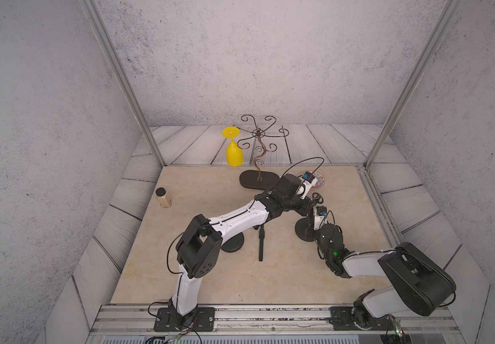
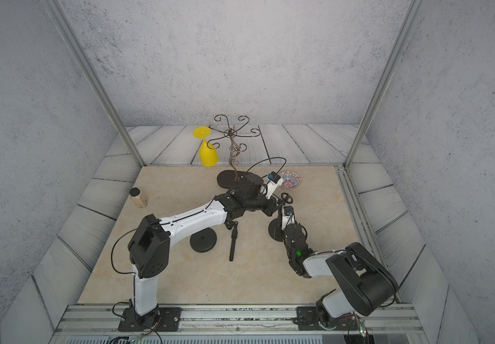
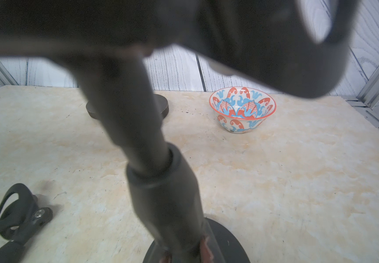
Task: Assemble a microphone stand
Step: Hold the microphone stand pole at the microphone stand base.
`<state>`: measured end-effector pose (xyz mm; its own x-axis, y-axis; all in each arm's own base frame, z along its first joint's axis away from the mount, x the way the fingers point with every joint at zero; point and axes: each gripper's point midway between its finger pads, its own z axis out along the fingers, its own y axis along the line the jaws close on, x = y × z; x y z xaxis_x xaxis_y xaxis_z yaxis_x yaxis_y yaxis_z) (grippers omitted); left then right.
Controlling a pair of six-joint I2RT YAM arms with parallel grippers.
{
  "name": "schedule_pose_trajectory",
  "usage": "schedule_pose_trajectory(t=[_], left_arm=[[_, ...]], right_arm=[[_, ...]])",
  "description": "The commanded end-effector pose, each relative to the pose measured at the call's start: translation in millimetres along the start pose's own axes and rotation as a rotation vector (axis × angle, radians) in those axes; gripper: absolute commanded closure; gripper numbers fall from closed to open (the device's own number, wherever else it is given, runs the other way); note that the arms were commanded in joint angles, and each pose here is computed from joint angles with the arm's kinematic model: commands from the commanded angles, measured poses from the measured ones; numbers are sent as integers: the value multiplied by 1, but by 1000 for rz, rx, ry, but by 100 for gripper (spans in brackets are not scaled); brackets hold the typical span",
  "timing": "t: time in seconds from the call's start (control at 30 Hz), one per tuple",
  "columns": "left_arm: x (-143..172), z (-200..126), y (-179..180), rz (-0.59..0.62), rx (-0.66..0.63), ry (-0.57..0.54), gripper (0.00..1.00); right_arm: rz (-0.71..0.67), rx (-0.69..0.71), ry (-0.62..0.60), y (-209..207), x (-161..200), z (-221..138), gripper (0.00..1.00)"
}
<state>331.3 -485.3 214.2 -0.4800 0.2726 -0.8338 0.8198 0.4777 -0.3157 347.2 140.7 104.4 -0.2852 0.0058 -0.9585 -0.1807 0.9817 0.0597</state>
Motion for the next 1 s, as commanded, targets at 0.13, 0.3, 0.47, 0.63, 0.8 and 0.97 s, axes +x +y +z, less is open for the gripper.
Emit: schedule_pose_trajectory(t=[0.13, 0.3, 0.47, 0.63, 0.8, 0.97], left_arm=[[29, -20, -34, -64, 110, 116, 92], [38, -25, -31, -64, 95, 118, 92], [39, -23, -32, -74, 103, 118, 92], [33, -22, -34, -70, 114, 107, 92], [31, -20, -37, -71, 129, 105, 92], [31, -18, -37, -75, 131, 103, 92]], right_arm=[[132, 56, 102, -24, 34, -3, 93], [121, 78, 130, -25, 38, -8, 93], [112, 180, 127, -39, 27, -5, 94], [89, 226, 113, -45, 16, -4, 94], [86, 255, 99, -51, 13, -7, 94], [87, 271, 99, -53, 13, -6, 94]])
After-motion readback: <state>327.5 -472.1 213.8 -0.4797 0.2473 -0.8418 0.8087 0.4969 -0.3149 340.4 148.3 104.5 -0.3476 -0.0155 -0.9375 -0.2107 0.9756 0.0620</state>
